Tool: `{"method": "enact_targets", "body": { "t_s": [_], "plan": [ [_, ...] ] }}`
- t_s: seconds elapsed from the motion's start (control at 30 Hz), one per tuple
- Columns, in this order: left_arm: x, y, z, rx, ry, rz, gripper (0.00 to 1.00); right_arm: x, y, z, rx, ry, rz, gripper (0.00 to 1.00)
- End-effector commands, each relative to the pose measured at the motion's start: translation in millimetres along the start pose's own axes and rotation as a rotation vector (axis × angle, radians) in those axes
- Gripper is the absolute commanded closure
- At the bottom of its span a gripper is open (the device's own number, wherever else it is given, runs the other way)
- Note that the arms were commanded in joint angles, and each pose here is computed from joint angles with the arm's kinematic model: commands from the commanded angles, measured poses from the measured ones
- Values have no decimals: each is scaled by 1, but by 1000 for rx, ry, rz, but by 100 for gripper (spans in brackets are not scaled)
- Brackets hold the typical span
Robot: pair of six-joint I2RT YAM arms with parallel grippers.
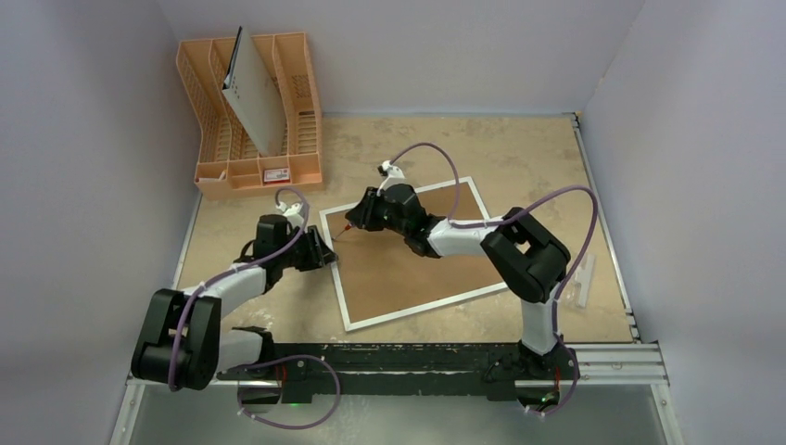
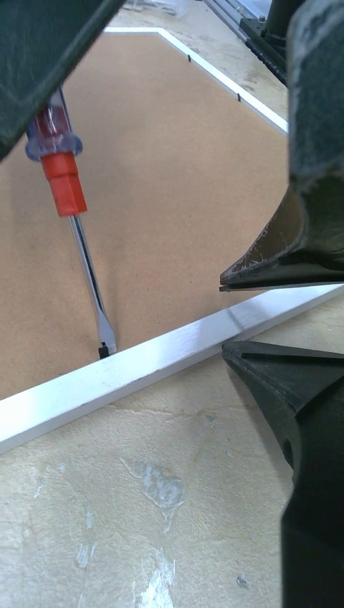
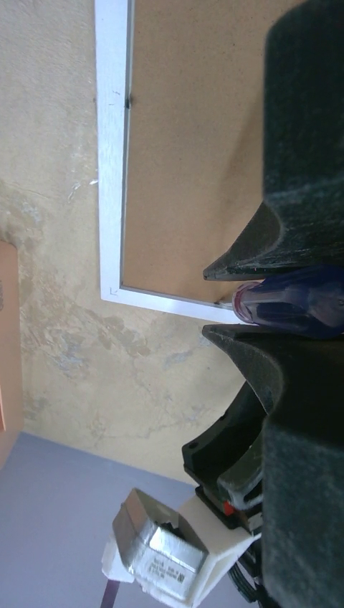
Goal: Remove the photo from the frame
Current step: Release the photo frame item from the photo frame.
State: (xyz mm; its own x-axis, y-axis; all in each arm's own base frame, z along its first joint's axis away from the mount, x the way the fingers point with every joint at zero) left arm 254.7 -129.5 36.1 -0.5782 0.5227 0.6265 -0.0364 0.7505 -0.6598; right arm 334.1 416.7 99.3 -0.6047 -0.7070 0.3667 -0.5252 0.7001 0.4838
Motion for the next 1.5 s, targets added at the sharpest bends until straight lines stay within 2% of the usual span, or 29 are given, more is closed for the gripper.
{"method": "enact_targets", "body": {
  "t_s": [0.0, 0.3, 0.53, 1.1, 1.33, 1.47],
  "plan": [
    [9, -12, -13, 11, -62, 21, 64, 2, -1, 17, -82, 55, -83, 100],
    [17, -20, -58, 52, -173, -6, 56, 0, -24, 19, -190, 52, -134, 100],
    [-1, -16, -82, 117, -174, 34, 54, 2, -41, 8, -231, 24, -136, 100],
    [-40, 7, -92, 187, -124, -14, 55, -16, -47, 8, -265, 14, -173, 100],
    [-44, 19, -85, 184, -93, -60, 60, -21, -40, 14, -272, 25, -188, 100],
    [-44, 25, -79, 171, -73, -88, 67, -21, -37, 13, -276, 18, -195, 100]
  ]
}}
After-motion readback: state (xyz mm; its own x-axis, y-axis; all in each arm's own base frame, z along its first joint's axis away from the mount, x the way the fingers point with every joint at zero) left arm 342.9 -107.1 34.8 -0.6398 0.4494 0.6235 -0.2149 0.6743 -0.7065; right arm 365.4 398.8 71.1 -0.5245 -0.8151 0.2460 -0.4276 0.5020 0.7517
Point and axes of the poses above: each gripper's point midway between its finger pads, its own x axis back along the fingers, its own y axis along the line the jaws close on, z = x × y, the point moved 1 cm from there along x, back along the fingers, and after that the axes turned 11 degrees about x, right-handed, at the moved point
